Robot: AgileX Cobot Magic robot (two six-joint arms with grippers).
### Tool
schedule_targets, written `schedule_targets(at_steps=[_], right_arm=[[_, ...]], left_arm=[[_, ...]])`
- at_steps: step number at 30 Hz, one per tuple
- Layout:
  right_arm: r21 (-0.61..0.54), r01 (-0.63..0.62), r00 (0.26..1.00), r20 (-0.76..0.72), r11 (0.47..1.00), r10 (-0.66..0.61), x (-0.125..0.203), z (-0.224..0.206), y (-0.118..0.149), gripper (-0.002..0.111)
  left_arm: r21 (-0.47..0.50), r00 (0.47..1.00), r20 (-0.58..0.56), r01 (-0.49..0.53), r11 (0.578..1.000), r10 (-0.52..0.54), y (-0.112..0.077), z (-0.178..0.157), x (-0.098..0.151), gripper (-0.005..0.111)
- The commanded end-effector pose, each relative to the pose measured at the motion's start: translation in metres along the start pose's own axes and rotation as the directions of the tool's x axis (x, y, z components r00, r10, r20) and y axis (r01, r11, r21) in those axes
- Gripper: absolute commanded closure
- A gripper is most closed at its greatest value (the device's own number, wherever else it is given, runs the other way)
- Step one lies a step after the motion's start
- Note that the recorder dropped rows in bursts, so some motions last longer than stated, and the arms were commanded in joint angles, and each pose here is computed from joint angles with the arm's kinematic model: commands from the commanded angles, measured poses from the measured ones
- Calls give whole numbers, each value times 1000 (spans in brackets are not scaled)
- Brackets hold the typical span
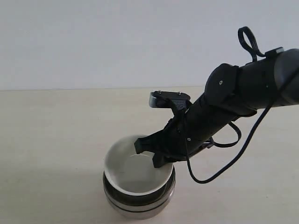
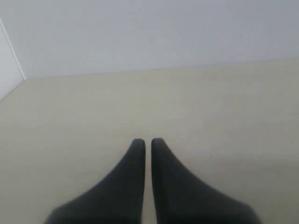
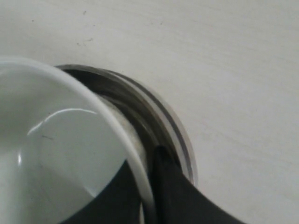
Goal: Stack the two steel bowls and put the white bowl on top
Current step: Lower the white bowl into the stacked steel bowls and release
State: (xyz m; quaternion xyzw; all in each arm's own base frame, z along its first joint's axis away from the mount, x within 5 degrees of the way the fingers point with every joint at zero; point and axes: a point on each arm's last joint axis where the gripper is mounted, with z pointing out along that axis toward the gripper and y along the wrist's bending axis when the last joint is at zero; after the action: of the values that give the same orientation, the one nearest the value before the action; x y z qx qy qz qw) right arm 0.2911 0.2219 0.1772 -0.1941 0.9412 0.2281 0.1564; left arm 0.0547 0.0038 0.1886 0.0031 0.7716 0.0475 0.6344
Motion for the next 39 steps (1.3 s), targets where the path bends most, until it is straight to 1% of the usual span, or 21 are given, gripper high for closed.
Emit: schedule_targets(at_steps=[1,3,4,5,6,8,13,18,22,27,29,30,32,34,35,37,39], right_arm=[[-3,14,1000,23,1000,-14,-4,-3,3,108],[-4,13,1000,24,1000,-13,-4,-3,3,102],[-11,1,1000,26,1000,0,-4,-3,3,92],[-14,-1,1000,21,1000,1,-4,-3,3,85],[-17,-1,1000,17,1000,1,-3,-3,4,71],[-17,-1,1000,15,1000,1,-3,-3,4,65],[-35,23,999,48,999,-21,-12,-13,10,65],[-47,61,986,158,997,-52,-26,-44,23,65],[-44,75,985,162,996,-67,-26,-48,24,65],[-39,64,987,150,997,-58,-25,-48,23,65],[-39,67,988,141,997,-61,-24,-48,23,66],[-38,65,989,132,997,-60,-23,-46,22,69],[-24,77,992,104,997,-74,-21,-40,19,83],[-6,90,993,72,996,-90,-19,-31,15,99],[7,103,992,67,995,-103,-19,-28,13,109],[29,120,989,82,992,-122,-21,-25,10,108],[41,111,989,94,993,-115,-22,-22,8,108]], left_arm=[[-1,1000,1,11,1000,-11,0,0,1,103],[-1,1000,1,11,1000,-11,0,0,1,103],[-1,1000,1,11,1000,-11,0,0,1,103],[-1,1000,1,11,1000,-11,0,0,1,103],[-1,1000,1,11,1000,-11,0,0,1,103],[-1,1000,1,11,1000,-11,0,0,1,103],[-1,1000,1,11,1000,-11,0,0,1,103],[-1,1000,1,11,1000,-11,0,0,1,103],[-1,1000,1,11,1000,-11,0,0,1,103],[-1,1000,1,11,1000,-11,0,0,1,103],[-1,1000,1,11,1000,-11,0,0,1,103],[-1,1000,1,11,1000,-11,0,0,1,103],[-1,1000,1,11,1000,-11,0,0,1,103],[-1,1000,1,11,1000,-11,0,0,1,103],[-1,1000,1,11,1000,-11,0,0,1,103],[-1,1000,1,11,1000,-11,0,0,1,103],[-1,1000,1,11,1000,-11,0,0,1,103]])
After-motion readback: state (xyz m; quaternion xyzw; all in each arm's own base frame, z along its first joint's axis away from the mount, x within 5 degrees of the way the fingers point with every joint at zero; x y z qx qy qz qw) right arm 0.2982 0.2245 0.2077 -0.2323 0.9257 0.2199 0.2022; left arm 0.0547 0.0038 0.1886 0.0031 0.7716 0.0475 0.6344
